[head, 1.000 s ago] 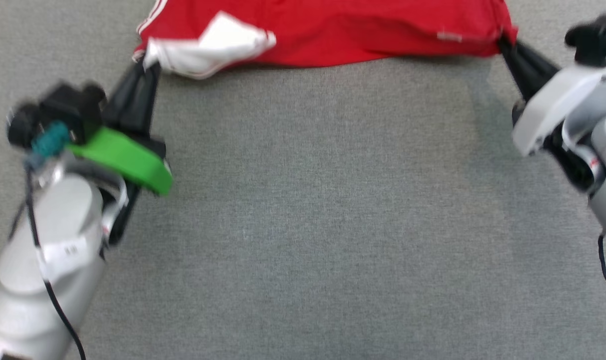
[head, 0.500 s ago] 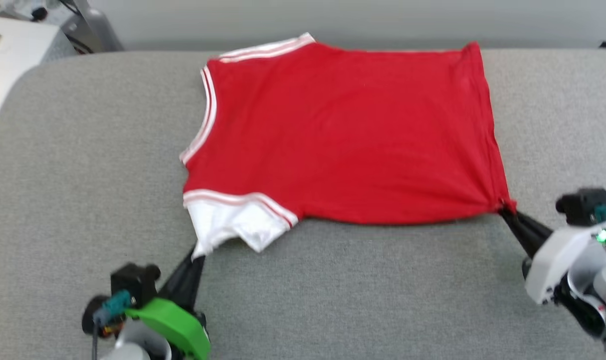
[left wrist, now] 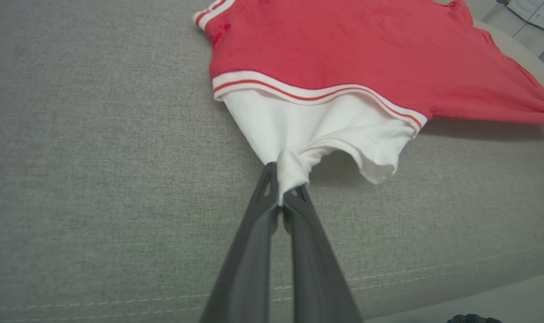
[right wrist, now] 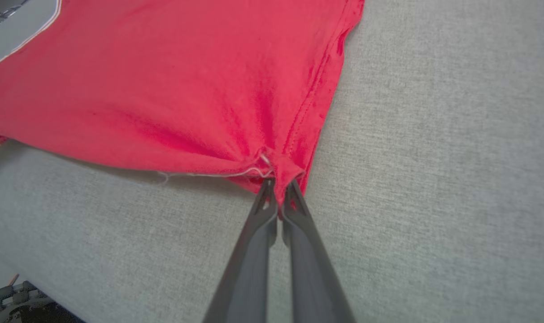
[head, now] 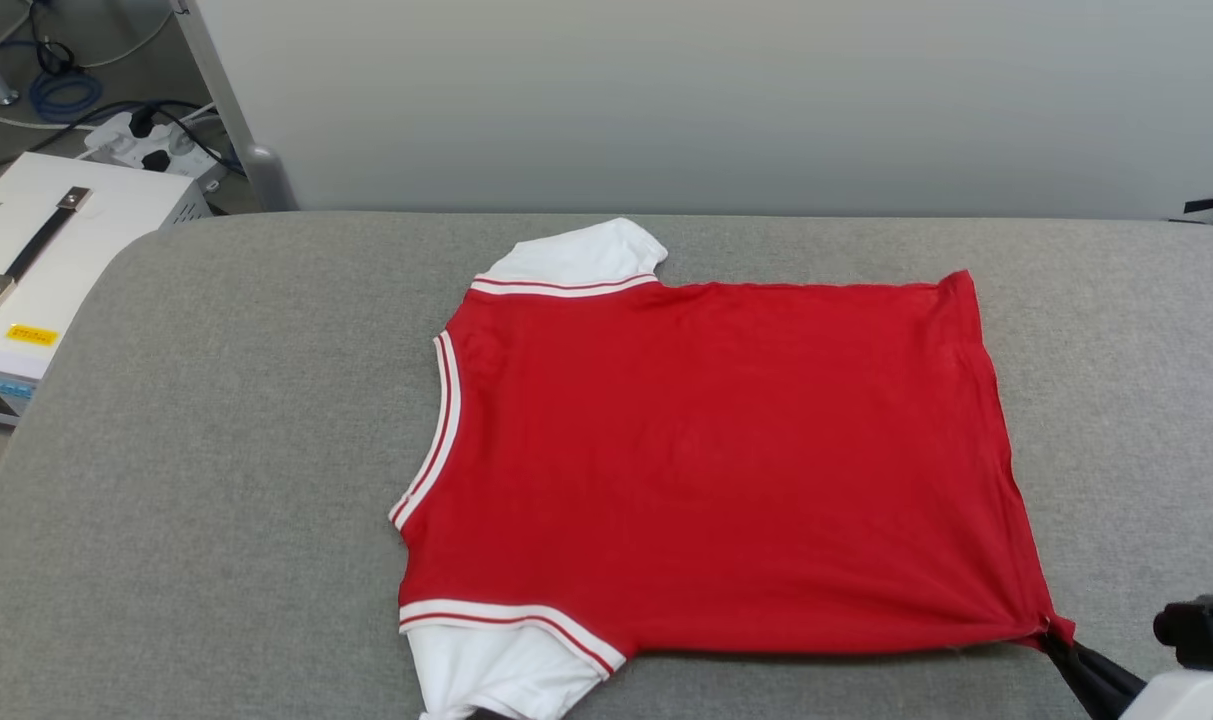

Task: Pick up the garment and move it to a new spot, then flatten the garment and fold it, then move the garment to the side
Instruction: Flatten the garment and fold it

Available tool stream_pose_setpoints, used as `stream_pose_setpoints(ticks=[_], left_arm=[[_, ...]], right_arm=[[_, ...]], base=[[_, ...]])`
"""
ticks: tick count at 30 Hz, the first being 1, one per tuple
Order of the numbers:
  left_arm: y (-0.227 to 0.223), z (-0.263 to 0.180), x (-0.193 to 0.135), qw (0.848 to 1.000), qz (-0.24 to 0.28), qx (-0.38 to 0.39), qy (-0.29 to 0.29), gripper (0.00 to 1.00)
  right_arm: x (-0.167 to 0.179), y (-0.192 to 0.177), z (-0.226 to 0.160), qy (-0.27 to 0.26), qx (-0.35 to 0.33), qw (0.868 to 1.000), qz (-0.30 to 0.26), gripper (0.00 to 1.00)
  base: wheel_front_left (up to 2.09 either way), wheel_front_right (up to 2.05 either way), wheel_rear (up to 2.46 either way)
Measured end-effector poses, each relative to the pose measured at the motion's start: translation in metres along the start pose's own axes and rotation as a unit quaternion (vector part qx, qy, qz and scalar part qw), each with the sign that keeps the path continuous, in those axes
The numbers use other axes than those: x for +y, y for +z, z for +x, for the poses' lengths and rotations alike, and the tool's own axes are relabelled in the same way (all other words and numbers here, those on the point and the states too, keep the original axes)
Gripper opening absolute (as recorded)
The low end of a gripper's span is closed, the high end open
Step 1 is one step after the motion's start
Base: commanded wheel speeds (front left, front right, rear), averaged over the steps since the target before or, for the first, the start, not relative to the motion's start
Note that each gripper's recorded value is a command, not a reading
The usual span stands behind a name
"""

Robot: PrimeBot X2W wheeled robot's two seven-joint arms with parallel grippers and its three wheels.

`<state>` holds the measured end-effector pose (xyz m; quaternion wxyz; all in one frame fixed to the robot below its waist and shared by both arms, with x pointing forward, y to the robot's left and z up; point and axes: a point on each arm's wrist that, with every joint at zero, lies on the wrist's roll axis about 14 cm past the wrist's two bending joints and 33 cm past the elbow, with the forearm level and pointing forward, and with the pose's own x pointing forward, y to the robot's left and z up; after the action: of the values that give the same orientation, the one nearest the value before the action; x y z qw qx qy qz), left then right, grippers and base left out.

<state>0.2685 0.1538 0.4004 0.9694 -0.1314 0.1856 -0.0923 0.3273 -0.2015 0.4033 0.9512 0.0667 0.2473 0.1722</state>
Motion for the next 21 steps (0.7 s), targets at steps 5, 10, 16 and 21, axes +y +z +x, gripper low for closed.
stream_pose_setpoints(ticks=[5,10,16,21], left_arm=[[-0.006,-0.006,-0.007,1.0,-0.002,0.006,-0.008,0.0],[0.001,-0.001,-0.011,1.0,0.007,-0.001,-0.02,0.0],[0.042,0.032,-0.022,0.995,0.056,-0.041,-0.067,0.0],[0.089,0.068,-0.029,0.986,0.113,-0.077,-0.099,0.0]], right_arm=[[-0.001,-0.012,-0.016,-0.01,0.007,1.0,0.007,0.0],[-0.003,0.002,-0.017,-0.021,-0.016,1.0,0.011,0.0],[0.001,0.023,-0.01,-0.023,-0.036,0.999,0.011,0.0],[0.002,0.048,0.003,-0.02,-0.052,0.998,0.01,0.0]], base=[[0.0,0.0,0.0],[0.0,0.0,0.0],[0.0,0.0,0.0],[0.0,0.0,0.0]])
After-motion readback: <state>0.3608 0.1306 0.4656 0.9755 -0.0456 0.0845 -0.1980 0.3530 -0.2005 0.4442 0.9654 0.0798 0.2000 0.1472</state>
